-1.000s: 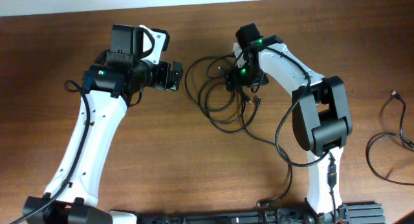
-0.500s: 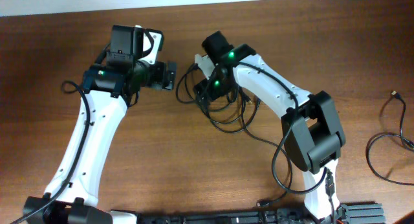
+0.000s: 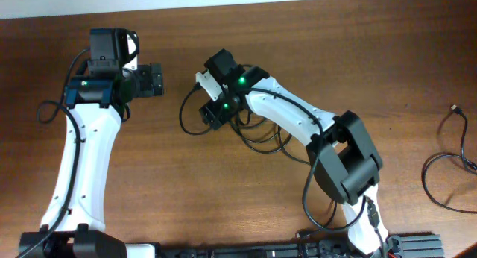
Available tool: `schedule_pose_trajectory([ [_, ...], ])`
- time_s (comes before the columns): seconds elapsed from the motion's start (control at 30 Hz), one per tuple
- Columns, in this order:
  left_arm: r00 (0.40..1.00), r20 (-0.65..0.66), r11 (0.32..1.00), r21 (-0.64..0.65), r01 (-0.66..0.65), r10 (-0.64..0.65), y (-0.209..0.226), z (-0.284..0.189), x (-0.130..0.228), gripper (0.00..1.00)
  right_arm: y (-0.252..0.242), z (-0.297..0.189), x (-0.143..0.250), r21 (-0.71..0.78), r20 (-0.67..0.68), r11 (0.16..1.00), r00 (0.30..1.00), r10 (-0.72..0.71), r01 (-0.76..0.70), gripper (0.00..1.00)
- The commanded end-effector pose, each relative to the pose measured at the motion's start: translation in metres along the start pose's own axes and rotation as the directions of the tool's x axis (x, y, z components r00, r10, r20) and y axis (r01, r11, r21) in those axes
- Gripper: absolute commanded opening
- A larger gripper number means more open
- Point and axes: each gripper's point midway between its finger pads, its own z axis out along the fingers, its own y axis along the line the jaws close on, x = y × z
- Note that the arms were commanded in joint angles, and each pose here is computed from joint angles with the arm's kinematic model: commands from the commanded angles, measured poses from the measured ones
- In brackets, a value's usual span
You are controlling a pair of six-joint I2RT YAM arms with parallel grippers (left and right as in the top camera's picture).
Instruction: Untangle cables
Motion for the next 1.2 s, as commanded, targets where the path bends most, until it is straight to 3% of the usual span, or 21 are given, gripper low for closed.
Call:
schedule_pose_trajectory([
  [0.0,0.999,0.033,1.0,-0.01,0.017,-0.017,0.004,-0.011,-0.007,0.99,-0.006,0.023,0.009,0.007,-0.029,1.0,1.0,0.002,-0.001,0.75],
  [0.1,0.999,0.033,1.0,-0.01,0.017,-0.017,0.004,-0.011,-0.007,0.99,-0.021,0.036,0.012,0.072,-0.039,0.997,0.999,0.004,-0.001,0.75],
  [0.23,0.999,0.033,1.0,-0.01,0.017,-0.016,0.004,-0.011,-0.007,0.99,-0.025,0.049,0.02,0.074,-0.065,0.997,0.998,0.011,-0.006,0.6],
  [0.27,0.999,0.033,1.0,-0.01,0.017,-0.017,0.004,-0.011,-0.007,0.99,-0.026,0.051,0.024,0.074,-0.077,0.997,0.997,0.016,-0.01,0.52],
  [0.33,0.999,0.033,1.0,-0.01,0.017,-0.017,0.004,-0.011,-0.007,0.99,-0.026,0.051,0.024,0.077,-0.077,0.997,0.997,0.016,-0.01,0.04],
  [0.53,0.999,0.033,1.0,-0.01,0.017,-0.017,0.004,-0.011,-0.007,0.99,-0.043,0.02,0.022,0.146,-0.127,0.989,0.99,0.055,-0.036,0.04],
  [0.7,0.999,0.033,1.0,-0.01,0.017,-0.017,0.004,-0.011,-0.007,0.99,-0.049,-0.096,-0.006,0.172,-0.115,0.98,0.986,0.124,-0.103,0.04],
  [0.83,0.999,0.033,1.0,-0.01,0.017,-0.017,0.004,-0.011,-0.007,0.99,-0.03,-0.195,-0.046,0.183,0.042,0.979,0.995,0.089,-0.095,0.04],
  [0.97,0.999,0.033,1.0,-0.01,0.017,-0.017,0.004,-0.011,-0.007,0.99,-0.013,-0.308,-0.086,0.213,0.35,0.974,0.937,0.003,-0.083,0.04],
  [1.07,0.999,0.033,1.0,-0.01,0.017,-0.016,0.004,-0.011,-0.007,0.99,-0.009,-0.363,-0.085,0.214,0.486,0.967,0.874,0.017,-0.138,0.04],
  [1.17,0.999,0.033,1.0,-0.01,0.017,-0.016,0.004,-0.011,-0.007,0.99,-0.01,-0.375,-0.067,0.177,0.481,0.966,0.873,0.083,-0.19,0.04],
])
